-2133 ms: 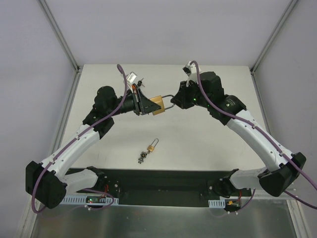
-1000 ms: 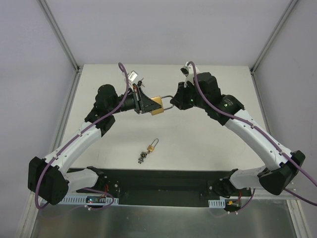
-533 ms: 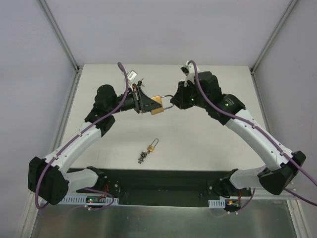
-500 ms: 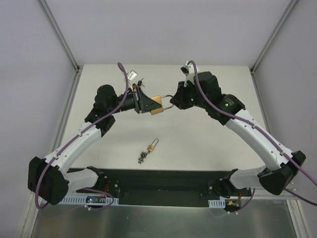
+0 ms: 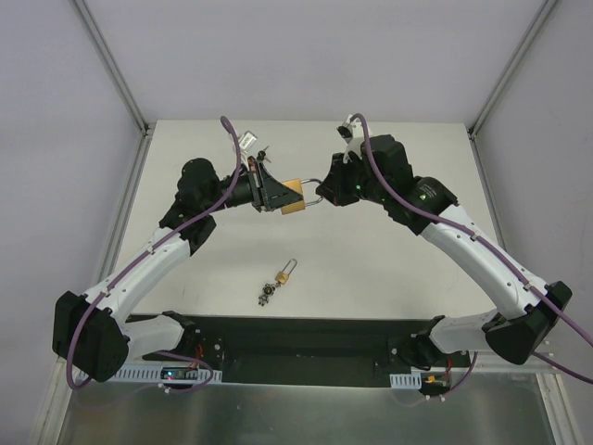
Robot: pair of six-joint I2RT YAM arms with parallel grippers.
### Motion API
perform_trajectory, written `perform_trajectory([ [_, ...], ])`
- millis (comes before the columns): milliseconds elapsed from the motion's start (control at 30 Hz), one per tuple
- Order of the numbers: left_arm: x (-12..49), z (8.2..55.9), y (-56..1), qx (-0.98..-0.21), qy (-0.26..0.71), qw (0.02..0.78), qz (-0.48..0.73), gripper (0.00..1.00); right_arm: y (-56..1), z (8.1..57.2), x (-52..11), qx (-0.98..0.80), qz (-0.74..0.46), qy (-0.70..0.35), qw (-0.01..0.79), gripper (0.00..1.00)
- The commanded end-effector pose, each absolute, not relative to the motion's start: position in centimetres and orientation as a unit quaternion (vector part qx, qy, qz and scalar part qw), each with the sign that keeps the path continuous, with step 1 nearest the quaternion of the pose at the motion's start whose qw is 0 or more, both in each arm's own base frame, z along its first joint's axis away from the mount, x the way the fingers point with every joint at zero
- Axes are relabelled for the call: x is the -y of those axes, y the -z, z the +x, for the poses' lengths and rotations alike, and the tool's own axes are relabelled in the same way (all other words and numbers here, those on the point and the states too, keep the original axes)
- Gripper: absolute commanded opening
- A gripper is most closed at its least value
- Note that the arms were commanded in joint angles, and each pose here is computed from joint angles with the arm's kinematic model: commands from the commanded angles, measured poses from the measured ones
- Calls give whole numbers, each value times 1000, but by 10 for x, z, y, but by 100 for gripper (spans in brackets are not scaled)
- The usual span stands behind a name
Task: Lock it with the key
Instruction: Lock the lock.
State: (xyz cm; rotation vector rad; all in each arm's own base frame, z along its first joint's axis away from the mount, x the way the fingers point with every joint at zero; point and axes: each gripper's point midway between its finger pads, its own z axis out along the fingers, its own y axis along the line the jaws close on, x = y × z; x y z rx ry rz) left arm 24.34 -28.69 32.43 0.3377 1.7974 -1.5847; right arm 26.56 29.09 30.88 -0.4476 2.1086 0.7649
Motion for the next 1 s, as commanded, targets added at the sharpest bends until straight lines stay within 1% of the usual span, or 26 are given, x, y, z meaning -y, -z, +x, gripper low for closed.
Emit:
perform_trajectory([
  [0,305,236,-363,-627,637,404,193,0,-391,172,-370,-710,-294,-536,351,1],
  [300,308,235,-359,-627,636,402,202,0,-413,150,-374,-667,-327,-577,340,1],
  [533,310,224,-356,-616,633,395,253,0,-419,135,-374,-645,-358,-593,322,1],
  [633,312,217,-353,-615,633,379,280,0,-420,128,-374,-635,-369,-603,311,1],
  [967,314,222,-349,-617,625,389,277,0,-429,112,-383,-591,-379,-653,284,1],
])
